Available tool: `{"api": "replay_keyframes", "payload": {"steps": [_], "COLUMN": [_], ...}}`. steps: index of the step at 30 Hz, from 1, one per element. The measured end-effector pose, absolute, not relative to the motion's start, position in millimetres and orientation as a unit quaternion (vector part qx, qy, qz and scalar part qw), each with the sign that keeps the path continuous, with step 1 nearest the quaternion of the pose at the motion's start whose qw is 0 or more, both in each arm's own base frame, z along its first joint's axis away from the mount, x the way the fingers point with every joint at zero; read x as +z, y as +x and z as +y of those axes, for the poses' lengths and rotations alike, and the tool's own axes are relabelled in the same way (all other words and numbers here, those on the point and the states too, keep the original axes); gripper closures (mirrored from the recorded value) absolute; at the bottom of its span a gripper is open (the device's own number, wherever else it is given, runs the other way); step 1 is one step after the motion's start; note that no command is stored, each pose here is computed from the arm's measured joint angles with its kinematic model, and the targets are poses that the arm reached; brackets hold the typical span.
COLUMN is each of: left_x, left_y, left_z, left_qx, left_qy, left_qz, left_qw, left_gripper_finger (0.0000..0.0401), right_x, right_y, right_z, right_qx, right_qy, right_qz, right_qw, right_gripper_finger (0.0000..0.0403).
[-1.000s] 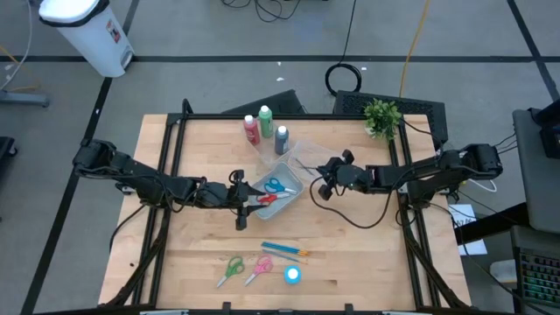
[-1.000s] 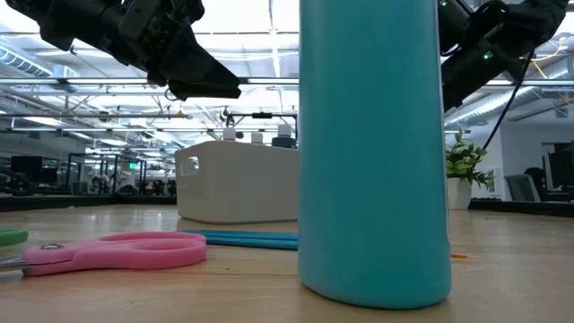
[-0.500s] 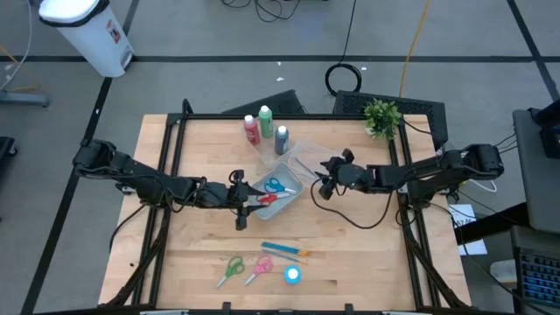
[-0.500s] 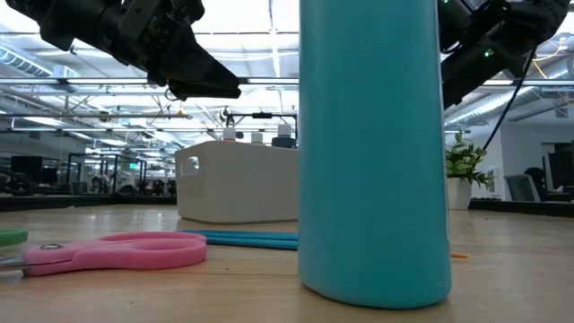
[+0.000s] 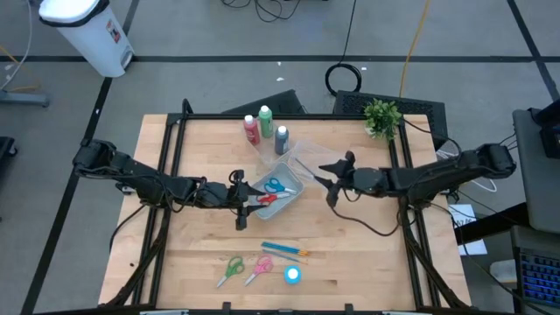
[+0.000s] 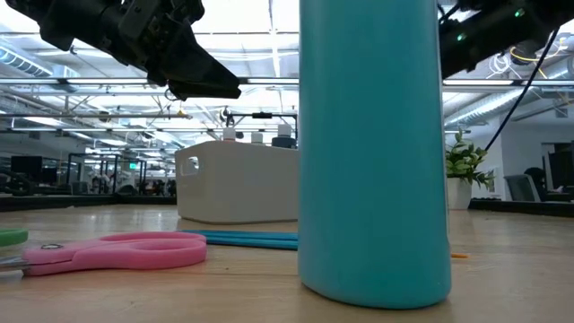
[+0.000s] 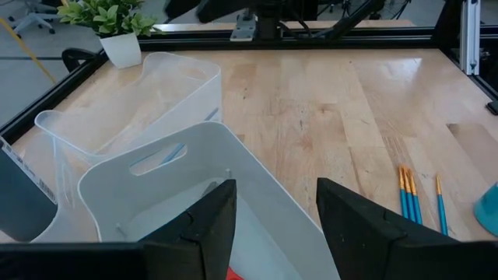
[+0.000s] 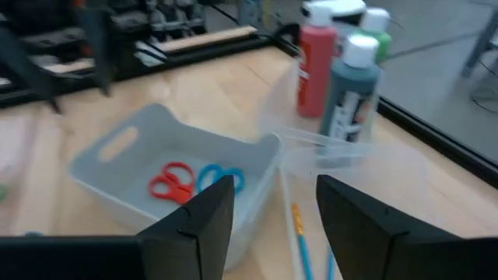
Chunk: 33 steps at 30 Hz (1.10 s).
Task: Pick & Place Paint Supplies
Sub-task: Put the blue paint bottle into the left transparent bin
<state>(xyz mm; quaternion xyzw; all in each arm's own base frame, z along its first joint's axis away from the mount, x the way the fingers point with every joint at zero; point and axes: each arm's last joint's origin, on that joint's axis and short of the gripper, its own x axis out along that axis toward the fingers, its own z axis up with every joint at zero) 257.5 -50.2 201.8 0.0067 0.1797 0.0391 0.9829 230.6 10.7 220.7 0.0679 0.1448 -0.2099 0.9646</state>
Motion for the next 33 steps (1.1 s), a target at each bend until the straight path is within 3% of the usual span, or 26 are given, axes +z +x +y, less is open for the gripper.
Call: {"api": "replay_keyframes", "payload": {"steps": [13, 27, 33], "left_x": [201.8, 202.0, 196.4], "left_y": [257.5, 257.6, 262.2], "left_z": [-50.1, -50.9, -65.3], "left_qx": [0.039, 0.044, -0.011], "left_qy": [0.007, -0.032, -0.026], "left_qz": [0.180, 0.176, 0.169], "left_qw": [0.983, 0.983, 0.985], "left_gripper_finger": [0.0219, 0.0219, 0.0201], "right_x": [229.0, 230.8, 230.8], "right_y": [230.0, 229.9, 229.9], "right_z": [37.6, 41.6, 41.6], "right_qx": [-0.148, -0.139, -0.138], "right_qy": [0.074, 0.075, 0.070], "right_qz": [0.108, 0.099, 0.100], "right_qw": [0.980, 0.982, 0.983], "right_gripper_finger": [0.0223, 0.0222, 0.0223]}}
